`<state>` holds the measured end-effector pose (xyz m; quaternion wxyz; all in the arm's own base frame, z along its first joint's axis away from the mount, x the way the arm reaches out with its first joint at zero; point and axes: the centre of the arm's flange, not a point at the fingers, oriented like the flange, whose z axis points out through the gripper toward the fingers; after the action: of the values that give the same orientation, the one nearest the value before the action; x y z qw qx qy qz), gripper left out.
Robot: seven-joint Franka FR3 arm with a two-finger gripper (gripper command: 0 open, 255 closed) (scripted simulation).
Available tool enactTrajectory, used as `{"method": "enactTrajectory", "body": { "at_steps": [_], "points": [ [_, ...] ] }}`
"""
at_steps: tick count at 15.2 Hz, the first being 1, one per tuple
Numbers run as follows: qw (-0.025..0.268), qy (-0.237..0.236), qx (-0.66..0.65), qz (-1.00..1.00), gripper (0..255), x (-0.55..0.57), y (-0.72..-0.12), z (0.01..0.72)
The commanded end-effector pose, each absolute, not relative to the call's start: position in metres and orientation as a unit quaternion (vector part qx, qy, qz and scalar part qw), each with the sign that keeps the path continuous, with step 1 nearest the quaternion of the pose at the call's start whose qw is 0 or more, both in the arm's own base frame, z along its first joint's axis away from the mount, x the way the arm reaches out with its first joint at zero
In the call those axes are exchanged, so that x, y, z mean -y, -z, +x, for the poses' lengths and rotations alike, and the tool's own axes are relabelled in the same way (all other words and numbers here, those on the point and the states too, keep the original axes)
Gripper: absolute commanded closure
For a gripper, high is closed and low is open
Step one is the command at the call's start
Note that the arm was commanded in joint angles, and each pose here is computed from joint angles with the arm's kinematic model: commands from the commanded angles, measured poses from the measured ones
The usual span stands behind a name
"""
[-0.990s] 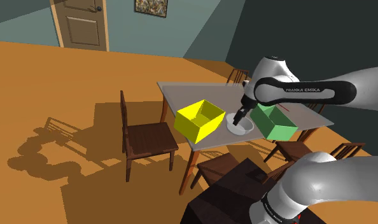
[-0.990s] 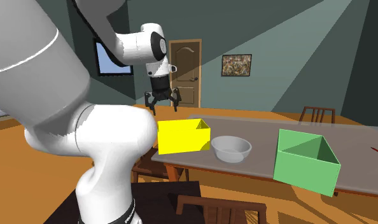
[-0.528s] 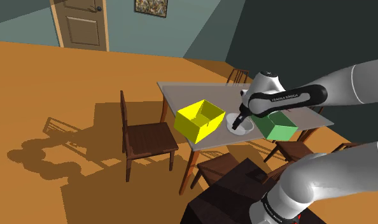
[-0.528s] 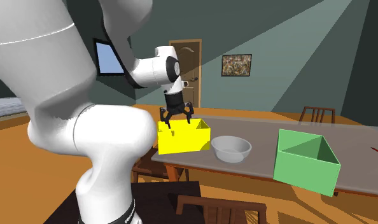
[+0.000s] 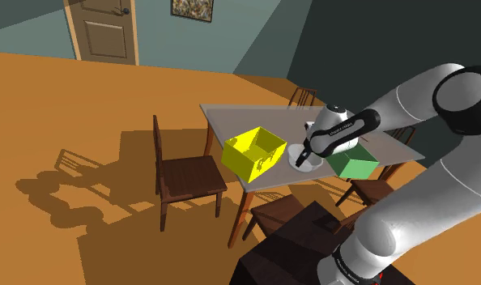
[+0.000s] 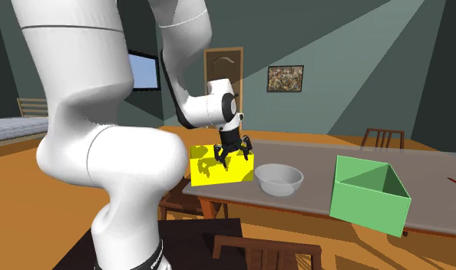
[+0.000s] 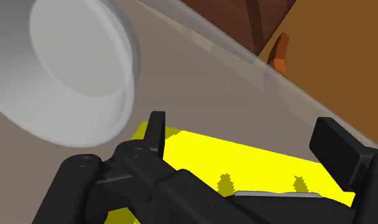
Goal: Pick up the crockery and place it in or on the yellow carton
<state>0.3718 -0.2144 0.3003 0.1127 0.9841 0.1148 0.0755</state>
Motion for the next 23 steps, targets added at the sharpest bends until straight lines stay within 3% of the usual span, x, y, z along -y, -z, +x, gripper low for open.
{"method": "enactTrajectory", "body": {
  "at_steps": [1, 9, 23],
  "points": [
    [0.121, -0.08, -0.118, 0.982, 0, 0.234, -0.285, 0.378],
    [0.15, -0.094, -0.127, 0.976, 0, 0.307, -0.224, 0.406],
    [0.15, -0.094, -0.127, 0.976, 0, 0.318, -0.186, 0.415]
  ]
}}
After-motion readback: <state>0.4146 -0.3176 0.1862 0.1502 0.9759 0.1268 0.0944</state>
